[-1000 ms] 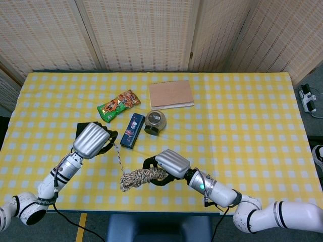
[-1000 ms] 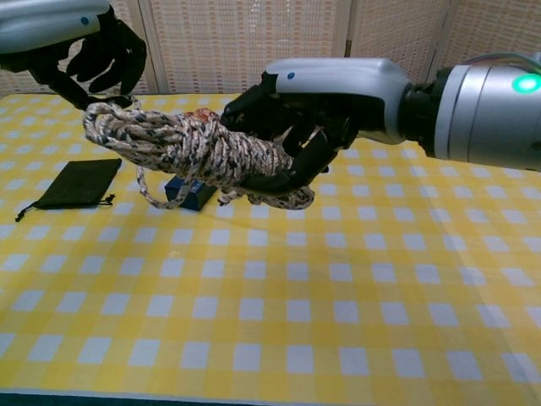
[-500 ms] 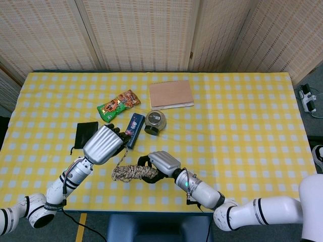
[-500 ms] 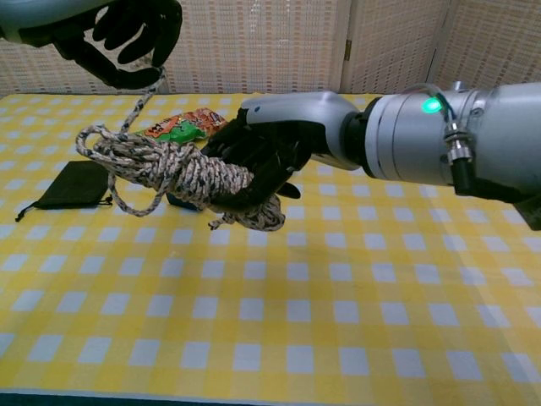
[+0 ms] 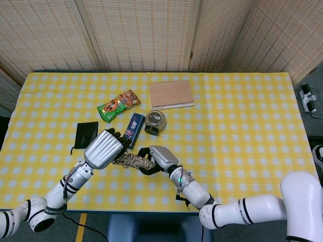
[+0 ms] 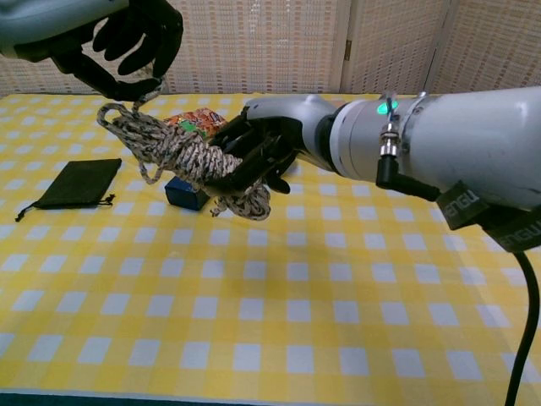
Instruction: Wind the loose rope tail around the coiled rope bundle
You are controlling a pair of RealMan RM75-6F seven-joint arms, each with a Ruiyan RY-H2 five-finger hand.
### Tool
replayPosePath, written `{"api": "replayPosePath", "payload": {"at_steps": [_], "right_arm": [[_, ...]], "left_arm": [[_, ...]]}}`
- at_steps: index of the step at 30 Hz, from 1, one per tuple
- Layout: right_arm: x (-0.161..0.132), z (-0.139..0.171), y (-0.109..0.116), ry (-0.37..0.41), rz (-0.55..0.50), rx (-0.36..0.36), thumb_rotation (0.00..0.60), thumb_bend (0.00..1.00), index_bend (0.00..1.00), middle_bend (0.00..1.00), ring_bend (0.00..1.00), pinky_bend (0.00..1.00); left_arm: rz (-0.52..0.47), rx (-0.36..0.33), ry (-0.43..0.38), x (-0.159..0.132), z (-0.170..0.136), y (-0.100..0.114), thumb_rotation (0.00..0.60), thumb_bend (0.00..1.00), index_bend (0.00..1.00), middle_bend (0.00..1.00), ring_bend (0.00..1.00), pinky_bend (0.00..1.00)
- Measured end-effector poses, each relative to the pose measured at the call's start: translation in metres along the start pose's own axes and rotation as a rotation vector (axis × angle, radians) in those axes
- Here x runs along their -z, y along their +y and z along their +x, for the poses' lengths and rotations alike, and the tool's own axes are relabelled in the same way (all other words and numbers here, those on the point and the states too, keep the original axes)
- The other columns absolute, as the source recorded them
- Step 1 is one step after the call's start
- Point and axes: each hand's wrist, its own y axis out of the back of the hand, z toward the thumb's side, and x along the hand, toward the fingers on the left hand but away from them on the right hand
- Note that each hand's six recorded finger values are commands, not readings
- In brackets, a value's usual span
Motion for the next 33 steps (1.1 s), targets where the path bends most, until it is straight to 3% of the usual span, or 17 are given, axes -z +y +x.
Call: {"api": "replayPosePath", "payload": {"at_steps": [13, 33], "right_arm": [[0.006, -0.012, 0.014, -0.037, -0.205, 0.165, 0.6, 0.47, 0.98, 0.8, 0.88, 0.81], [-0.006, -0.012, 0.026, 0.093, -0.343, 0.283, 0.6, 0.47, 0.98, 0.8, 0.87, 0.81]], "left_arm": [[-0.017, -0.043, 0.031, 0.001, -0.02, 0.004, 0.6, 0.55, 0.64, 0.8, 0.75, 0.75], [-0.046, -0.021, 0.047, 0.006, -0.03, -0.005, 0.6, 0.55, 0.64, 0.8, 0.75, 0.75]]}}
